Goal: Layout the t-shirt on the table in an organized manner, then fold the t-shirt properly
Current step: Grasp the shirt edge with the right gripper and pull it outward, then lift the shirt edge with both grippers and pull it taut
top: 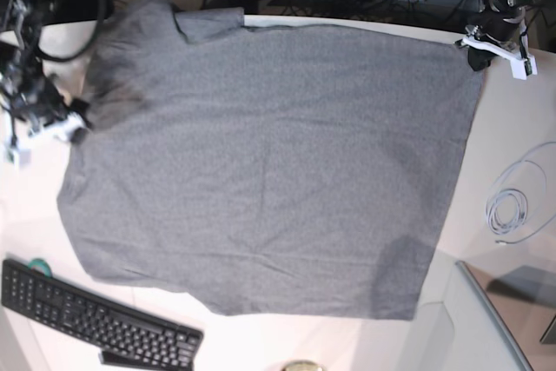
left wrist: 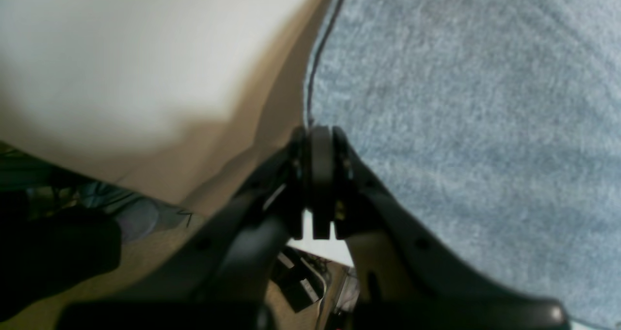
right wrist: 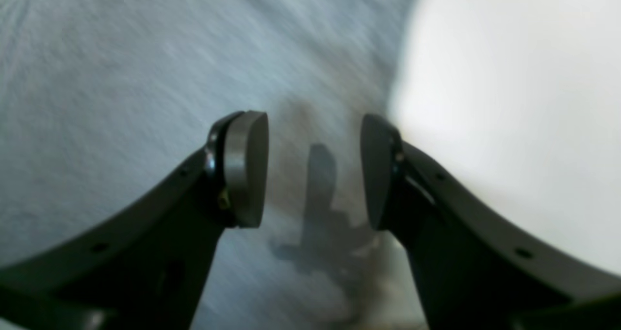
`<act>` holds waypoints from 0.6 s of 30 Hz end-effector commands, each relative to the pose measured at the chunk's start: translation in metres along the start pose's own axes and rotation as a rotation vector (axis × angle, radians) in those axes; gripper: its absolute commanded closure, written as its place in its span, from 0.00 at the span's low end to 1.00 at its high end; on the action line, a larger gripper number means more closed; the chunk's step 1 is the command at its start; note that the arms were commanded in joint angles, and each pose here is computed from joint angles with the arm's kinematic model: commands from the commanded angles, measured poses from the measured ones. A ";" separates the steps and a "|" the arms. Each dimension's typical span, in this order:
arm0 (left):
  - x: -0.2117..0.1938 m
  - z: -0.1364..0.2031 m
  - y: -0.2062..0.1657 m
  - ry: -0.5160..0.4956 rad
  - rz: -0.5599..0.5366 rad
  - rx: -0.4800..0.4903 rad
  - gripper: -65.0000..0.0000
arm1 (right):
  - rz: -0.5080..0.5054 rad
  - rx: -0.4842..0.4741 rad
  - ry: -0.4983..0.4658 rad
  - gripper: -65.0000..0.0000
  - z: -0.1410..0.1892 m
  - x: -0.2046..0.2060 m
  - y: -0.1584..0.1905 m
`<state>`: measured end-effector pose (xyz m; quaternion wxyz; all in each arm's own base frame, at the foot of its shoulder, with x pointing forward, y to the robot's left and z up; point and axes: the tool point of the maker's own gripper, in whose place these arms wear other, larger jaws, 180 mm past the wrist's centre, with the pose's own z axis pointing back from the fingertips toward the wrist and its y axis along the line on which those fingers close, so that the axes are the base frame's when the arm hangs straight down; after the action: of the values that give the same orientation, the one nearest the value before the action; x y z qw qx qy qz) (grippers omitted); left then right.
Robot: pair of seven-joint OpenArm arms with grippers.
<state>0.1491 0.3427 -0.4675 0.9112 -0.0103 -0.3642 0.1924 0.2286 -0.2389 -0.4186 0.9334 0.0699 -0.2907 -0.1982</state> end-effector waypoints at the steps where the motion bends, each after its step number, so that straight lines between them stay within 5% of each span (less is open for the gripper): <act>1: 0.013 0.004 0.004 -0.037 -0.013 0.002 1.00 | 0.004 0.036 -0.010 0.55 0.007 -0.002 0.001; 8: 0.022 0.006 0.000 -0.054 -0.041 -0.004 1.00 | 0.090 0.147 0.128 0.55 0.023 -0.076 0.001; 18: 0.036 0.009 -0.004 -0.086 -0.068 -0.007 1.00 | 0.168 0.104 0.227 0.48 0.024 -0.115 -0.001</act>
<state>0.1627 0.3429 -0.4476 0.9069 -0.0001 -0.3870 0.1666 0.1215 -0.1916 -0.4642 0.9718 0.1127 -0.1817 -0.0994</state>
